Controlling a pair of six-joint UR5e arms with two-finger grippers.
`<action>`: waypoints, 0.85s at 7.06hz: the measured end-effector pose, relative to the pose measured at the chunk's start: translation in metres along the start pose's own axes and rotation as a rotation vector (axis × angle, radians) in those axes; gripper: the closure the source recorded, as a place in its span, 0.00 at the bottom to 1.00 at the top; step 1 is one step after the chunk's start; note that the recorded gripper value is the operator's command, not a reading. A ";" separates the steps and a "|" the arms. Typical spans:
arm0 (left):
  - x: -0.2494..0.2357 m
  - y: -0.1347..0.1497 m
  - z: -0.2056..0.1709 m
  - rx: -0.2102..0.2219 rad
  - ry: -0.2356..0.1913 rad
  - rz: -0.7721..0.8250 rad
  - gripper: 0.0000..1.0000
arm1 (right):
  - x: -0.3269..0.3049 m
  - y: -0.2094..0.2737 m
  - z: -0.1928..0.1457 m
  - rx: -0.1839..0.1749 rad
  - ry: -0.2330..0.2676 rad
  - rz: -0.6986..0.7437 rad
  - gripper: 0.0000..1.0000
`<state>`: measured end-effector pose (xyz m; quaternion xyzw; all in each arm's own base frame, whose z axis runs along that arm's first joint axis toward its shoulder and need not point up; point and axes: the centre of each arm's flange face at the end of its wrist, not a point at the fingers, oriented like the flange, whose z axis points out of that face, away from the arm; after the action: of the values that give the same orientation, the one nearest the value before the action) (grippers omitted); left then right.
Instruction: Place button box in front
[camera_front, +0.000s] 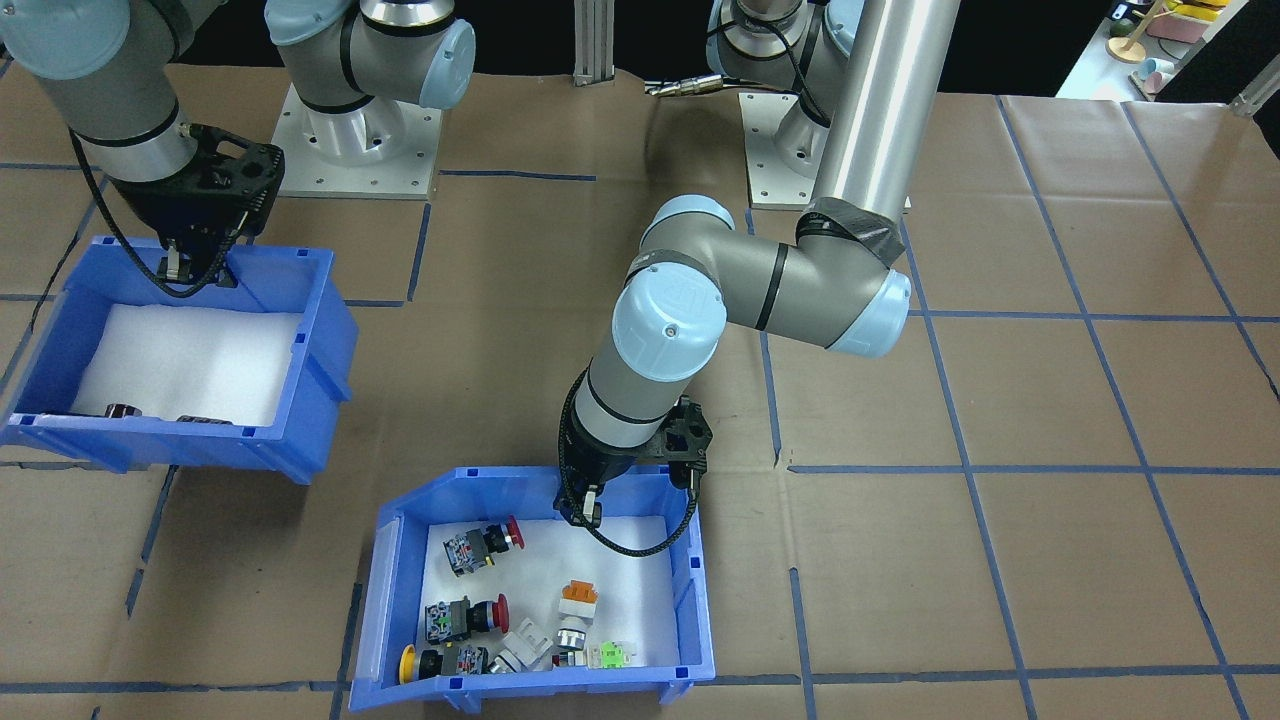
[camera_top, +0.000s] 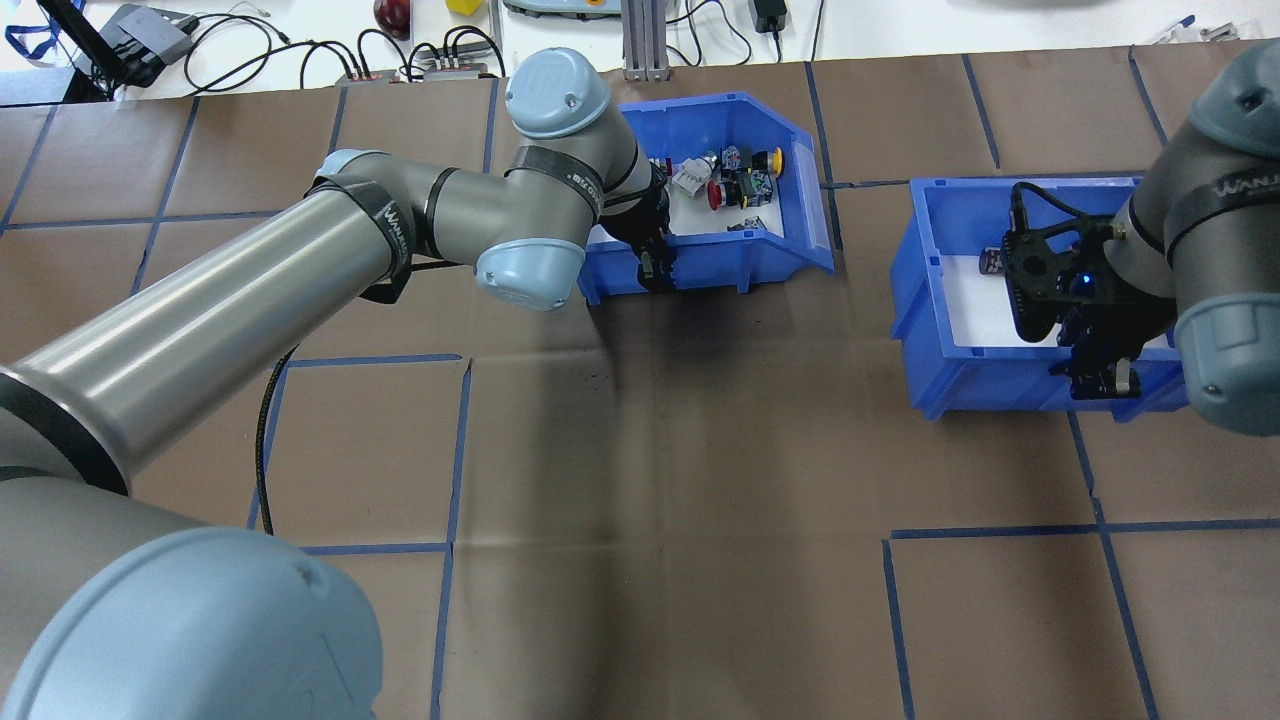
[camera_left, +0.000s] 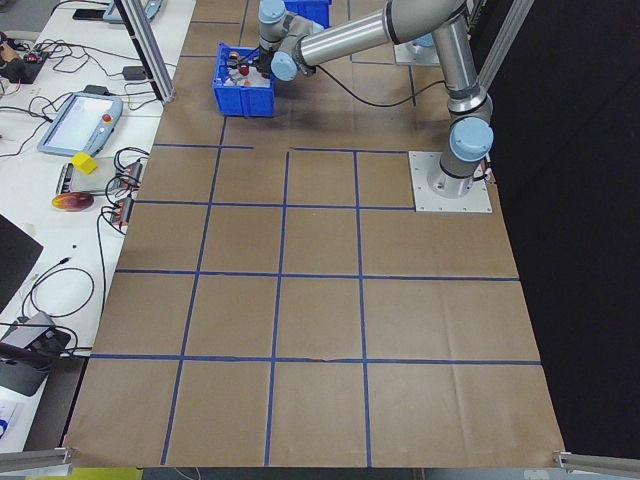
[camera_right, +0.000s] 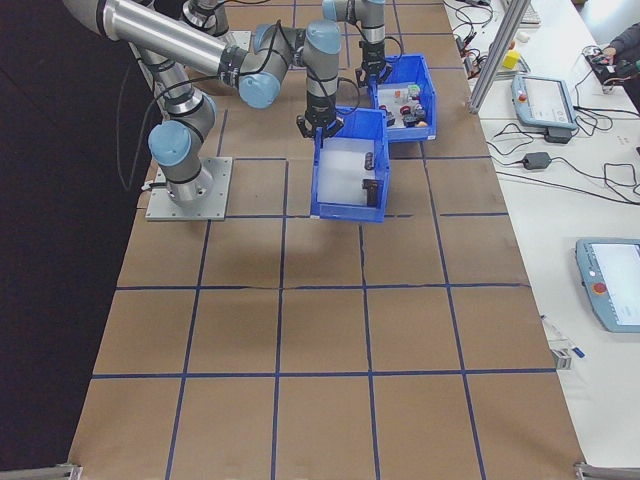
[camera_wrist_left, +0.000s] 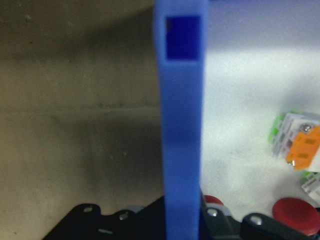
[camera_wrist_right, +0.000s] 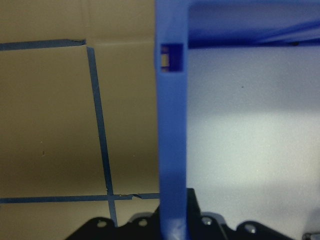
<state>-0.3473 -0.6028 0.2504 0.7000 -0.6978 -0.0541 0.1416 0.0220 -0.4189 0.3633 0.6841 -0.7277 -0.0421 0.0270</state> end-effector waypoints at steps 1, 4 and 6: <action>-0.002 -0.001 0.001 0.003 -0.004 -0.003 0.91 | -0.015 -0.004 0.004 0.003 0.001 0.021 0.93; -0.005 -0.005 0.003 0.025 -0.007 -0.002 0.38 | -0.059 -0.026 0.008 0.010 0.022 0.106 0.93; -0.004 -0.008 -0.007 0.072 0.004 -0.001 0.29 | -0.078 -0.064 0.008 0.012 0.031 0.122 0.93</action>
<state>-0.3378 -0.5987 0.2541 0.7050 -0.6988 -0.0276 0.1179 0.0897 -0.3448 0.3505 0.6393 -0.7676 -0.0257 0.0366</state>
